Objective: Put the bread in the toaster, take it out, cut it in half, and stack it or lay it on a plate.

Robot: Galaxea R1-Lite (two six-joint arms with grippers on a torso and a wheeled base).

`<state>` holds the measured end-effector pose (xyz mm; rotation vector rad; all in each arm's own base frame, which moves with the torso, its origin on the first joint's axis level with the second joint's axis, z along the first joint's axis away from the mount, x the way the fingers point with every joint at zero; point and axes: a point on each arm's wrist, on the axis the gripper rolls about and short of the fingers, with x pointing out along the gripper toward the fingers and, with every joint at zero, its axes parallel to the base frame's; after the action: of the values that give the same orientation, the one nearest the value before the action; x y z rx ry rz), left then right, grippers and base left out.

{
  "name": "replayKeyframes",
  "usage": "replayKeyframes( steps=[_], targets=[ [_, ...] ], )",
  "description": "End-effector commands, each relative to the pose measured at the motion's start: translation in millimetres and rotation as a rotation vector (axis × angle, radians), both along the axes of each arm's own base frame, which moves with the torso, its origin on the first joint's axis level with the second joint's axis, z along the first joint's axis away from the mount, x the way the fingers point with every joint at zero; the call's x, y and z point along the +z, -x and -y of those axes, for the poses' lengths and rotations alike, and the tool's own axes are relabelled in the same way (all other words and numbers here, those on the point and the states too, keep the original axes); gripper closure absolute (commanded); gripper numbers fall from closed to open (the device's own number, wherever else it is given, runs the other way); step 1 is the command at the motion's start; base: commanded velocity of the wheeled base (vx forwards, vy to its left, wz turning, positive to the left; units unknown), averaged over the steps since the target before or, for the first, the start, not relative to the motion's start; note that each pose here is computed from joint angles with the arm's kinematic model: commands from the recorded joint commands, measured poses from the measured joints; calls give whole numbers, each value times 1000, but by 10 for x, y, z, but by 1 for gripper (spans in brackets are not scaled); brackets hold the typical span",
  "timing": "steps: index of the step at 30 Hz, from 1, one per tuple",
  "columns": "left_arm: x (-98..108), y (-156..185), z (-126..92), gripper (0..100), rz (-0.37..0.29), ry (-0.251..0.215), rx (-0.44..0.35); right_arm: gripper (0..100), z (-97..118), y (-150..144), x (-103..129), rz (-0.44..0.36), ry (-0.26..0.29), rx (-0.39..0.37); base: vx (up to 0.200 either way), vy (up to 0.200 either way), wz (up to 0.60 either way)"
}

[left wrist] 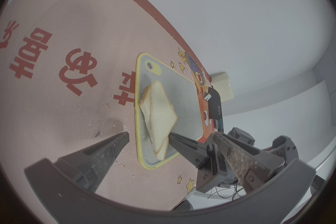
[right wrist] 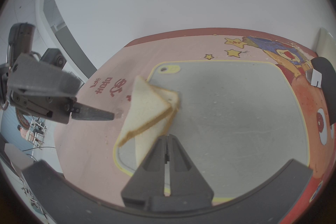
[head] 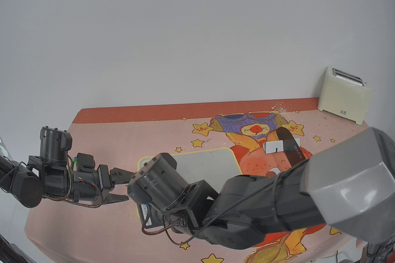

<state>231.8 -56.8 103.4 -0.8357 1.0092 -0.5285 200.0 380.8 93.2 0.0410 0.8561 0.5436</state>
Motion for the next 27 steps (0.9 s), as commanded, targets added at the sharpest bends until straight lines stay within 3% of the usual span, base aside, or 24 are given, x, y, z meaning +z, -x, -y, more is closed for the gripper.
replayKeyframes(
  steps=[1,9,14,21,27],
  targets=[
    [-4,-26,6,0,-2,1,0,100,173,-104,175,15,-26,-40,0,0,0],
    [-13,-56,20,0,-5,3,-3,100,351,-442,153,23,-25,-126,0,0,0],
    [-59,-102,32,0,-22,1,-4,100,285,-569,-4,15,-13,-143,0,0,0],
    [-79,-138,35,0,6,9,2,100,177,-620,-134,9,-6,-139,0,0,0],
    [-82,-140,35,0,4,8,2,100,114,-621,-94,20,-20,-127,0,0,0]
  ],
)
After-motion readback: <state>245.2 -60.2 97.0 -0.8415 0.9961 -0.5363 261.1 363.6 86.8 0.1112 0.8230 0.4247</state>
